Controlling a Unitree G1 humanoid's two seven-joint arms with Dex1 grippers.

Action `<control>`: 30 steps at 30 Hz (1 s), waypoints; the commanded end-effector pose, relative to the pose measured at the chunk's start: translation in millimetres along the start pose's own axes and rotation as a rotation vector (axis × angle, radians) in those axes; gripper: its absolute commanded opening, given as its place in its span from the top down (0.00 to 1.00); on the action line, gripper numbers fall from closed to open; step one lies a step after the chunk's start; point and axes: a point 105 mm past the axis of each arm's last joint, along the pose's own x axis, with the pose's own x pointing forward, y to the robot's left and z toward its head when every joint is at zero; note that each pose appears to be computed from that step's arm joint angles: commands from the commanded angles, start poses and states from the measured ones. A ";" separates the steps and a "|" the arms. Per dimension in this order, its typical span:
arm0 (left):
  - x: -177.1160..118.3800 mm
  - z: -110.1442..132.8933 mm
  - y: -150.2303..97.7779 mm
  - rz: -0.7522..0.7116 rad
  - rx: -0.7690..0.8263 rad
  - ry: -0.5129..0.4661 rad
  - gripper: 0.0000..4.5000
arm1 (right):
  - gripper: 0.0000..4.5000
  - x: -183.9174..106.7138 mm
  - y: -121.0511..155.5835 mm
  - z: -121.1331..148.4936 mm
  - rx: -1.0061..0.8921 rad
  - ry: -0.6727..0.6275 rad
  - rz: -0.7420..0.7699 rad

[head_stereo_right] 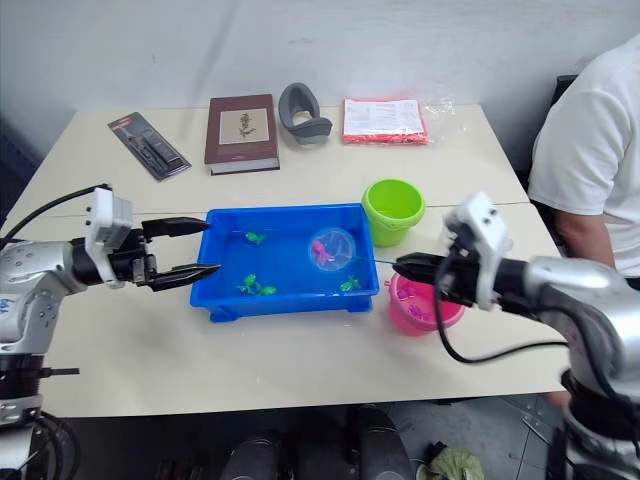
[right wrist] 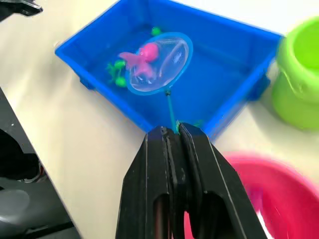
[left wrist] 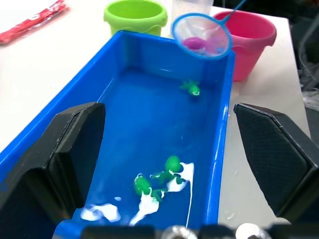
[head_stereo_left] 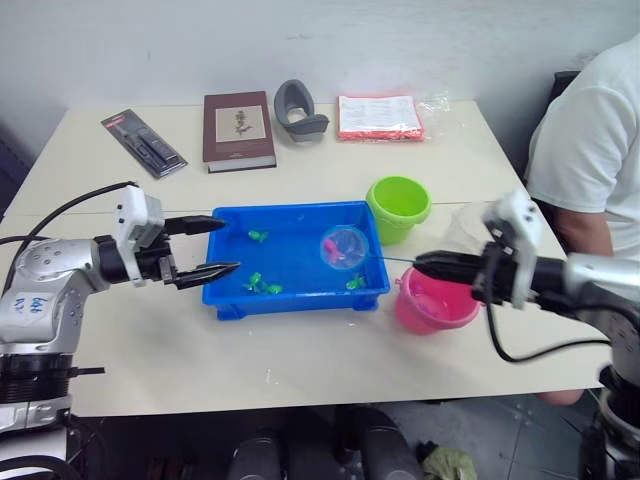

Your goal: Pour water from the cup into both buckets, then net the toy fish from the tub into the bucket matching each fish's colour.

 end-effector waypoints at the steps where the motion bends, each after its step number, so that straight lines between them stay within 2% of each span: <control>1: 9.7 7.6 0.6 -0.045 0.043 -0.021 0.01 | 1.00 -29.3 3.3 10.9 -0.053 -0.069 -0.064; 6: 26.0 6.3 -3.5 -0.121 0.055 -0.020 0.01 | 1.00 -72.0 -2.8 -10.7 -0.005 -0.038 -0.229; 9: 33.8 8.1 -8.0 -0.161 0.070 -0.020 0.01 | 1.00 -88.6 -8.8 -22.6 -0.008 -0.022 -0.338; 12: 38.7 9.7 -11.8 -0.183 0.079 -0.028 0.01 | 1.00 -102.2 -6.8 -39.8 -0.053 0.039 -0.392; 15: 40.5 6.2 -14.9 -0.194 0.066 -0.031 0.01 | 1.00 -115.0 -11.5 -47.7 -0.103 0.039 -0.457; 21: 43.7 5.2 -16.0 -0.209 0.048 -0.051 0.01 | 1.00 -122.0 -13.3 -50.2 -0.272 0.027 -0.494; 25: 46.1 1.2 -12.1 -0.195 0.044 -0.054 0.01 | 1.00 -116.6 -10.3 -54.0 -0.506 0.043 -0.494; 30: 43.3 -16.4 -8.7 -0.169 0.024 -0.033 0.01 | 1.00 -105.4 -8.1 -62.1 -0.767 0.085 -0.497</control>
